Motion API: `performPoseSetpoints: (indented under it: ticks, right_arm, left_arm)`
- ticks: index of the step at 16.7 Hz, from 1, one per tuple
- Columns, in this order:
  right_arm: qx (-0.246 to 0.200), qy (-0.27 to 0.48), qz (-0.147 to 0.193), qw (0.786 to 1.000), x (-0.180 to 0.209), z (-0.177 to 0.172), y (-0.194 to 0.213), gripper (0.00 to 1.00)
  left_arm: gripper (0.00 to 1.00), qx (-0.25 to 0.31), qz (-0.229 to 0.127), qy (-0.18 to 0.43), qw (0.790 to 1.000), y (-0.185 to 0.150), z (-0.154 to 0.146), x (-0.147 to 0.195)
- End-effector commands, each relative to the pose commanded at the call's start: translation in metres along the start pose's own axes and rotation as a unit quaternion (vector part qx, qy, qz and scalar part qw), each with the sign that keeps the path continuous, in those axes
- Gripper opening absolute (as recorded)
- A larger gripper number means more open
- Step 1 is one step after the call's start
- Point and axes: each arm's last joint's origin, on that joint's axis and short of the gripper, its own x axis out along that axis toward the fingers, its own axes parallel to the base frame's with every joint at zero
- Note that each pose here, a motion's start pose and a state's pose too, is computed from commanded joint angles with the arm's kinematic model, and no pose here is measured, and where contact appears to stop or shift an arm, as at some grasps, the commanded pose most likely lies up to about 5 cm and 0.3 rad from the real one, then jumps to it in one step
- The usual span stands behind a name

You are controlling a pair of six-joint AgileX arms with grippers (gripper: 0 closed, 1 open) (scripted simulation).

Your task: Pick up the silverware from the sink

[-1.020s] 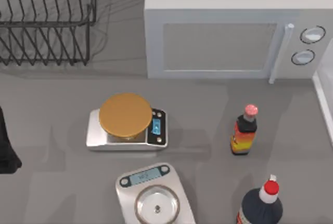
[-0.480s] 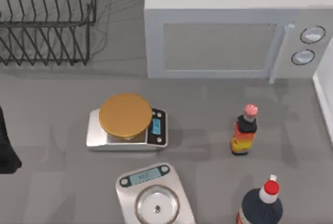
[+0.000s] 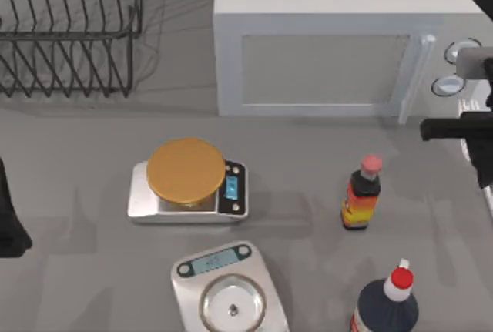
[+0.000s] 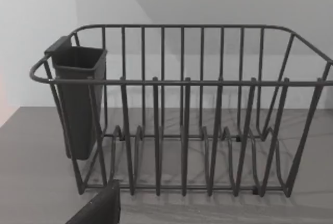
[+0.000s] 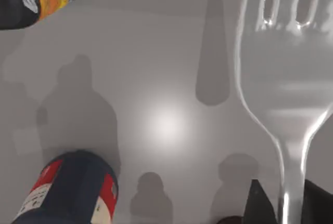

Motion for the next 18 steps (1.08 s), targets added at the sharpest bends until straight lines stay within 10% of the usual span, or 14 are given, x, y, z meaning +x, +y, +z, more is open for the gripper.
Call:
performPoseSetpoints:
  ticks: [18]
  right_arm:
    - [-0.004,0.003,0.001,1.000,0.109,-0.007,0.003,0.00]
  left_arm:
    - [1.00,0.000,0.000,0.000,1.000,0.000,0.000,0.000]
